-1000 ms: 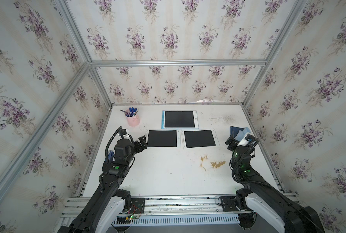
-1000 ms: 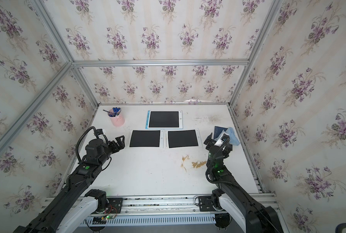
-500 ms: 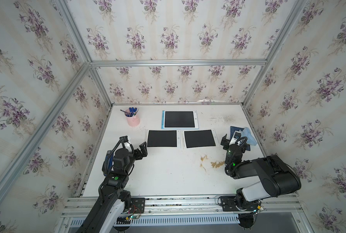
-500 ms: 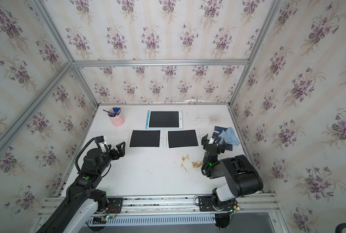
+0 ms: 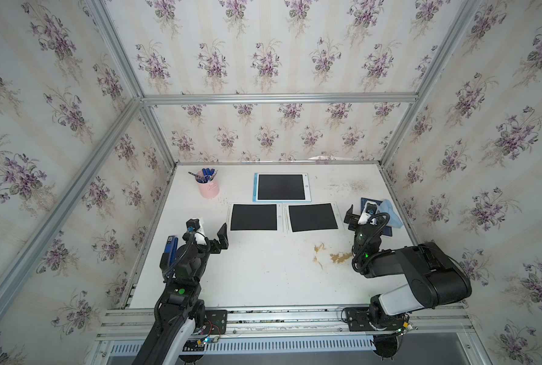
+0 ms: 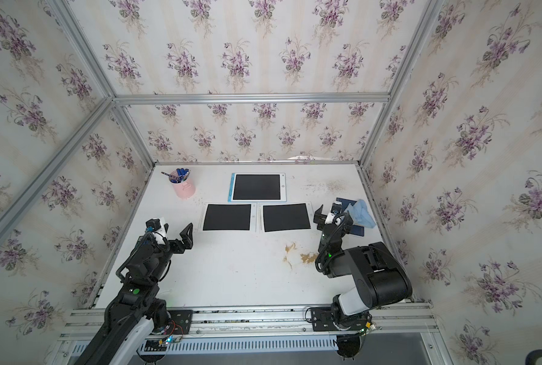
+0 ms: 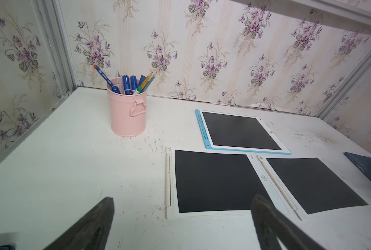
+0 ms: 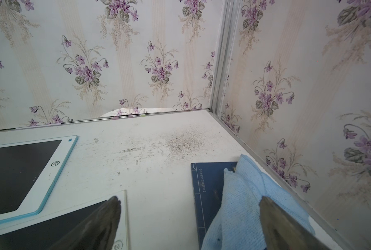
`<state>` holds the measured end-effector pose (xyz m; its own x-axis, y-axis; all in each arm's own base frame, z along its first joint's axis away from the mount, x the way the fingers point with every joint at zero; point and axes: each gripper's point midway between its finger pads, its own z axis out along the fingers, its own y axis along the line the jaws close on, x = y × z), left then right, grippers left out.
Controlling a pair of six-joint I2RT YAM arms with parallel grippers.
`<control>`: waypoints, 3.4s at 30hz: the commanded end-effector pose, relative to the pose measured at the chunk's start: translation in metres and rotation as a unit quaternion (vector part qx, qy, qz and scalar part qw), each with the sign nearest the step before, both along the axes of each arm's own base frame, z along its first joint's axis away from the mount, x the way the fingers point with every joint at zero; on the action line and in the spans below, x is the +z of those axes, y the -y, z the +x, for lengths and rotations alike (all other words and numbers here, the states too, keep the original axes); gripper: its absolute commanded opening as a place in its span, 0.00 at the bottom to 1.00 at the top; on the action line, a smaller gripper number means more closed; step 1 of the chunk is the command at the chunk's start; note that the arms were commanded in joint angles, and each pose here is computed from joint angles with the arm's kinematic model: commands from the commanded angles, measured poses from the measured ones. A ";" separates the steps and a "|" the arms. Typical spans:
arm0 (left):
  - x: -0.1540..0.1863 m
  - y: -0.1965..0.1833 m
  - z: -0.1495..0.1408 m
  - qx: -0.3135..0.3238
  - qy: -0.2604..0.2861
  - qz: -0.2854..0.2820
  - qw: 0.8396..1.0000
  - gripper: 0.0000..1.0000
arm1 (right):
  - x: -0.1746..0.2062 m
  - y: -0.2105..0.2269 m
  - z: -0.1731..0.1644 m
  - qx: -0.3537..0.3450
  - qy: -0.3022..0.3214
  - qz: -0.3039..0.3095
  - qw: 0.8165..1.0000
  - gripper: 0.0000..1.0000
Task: Wipe the drawing tablet
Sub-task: Reset both arms
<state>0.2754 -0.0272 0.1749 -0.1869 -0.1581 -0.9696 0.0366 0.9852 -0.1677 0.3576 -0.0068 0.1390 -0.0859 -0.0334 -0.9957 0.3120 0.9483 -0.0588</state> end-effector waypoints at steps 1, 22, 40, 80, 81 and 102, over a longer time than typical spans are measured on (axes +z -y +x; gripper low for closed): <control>0.002 -0.015 0.005 0.037 0.014 0.049 0.998 1.00 | 0.006 -0.001 0.002 0.002 0.010 -0.003 1.000 1.00; -0.006 -0.009 0.022 0.020 0.083 0.129 0.988 1.00 | 0.018 0.023 -0.042 0.044 0.098 0.079 0.991 1.00; -0.030 -0.006 0.042 0.014 0.043 0.130 0.991 1.00 | -0.008 0.009 0.009 0.054 0.007 0.053 0.997 1.00; -0.083 -0.011 0.121 -0.067 -0.115 0.076 0.988 1.00 | -0.016 -0.011 0.015 0.118 -0.021 0.044 0.992 1.00; -0.082 -0.011 0.121 -0.069 -0.110 0.075 0.989 1.00 | -0.015 -0.005 0.015 0.105 -0.014 0.051 0.993 1.00; -0.081 -0.011 0.120 -0.067 -0.110 0.076 0.989 1.00 | -0.019 -0.015 0.019 0.136 -0.031 0.050 0.989 1.00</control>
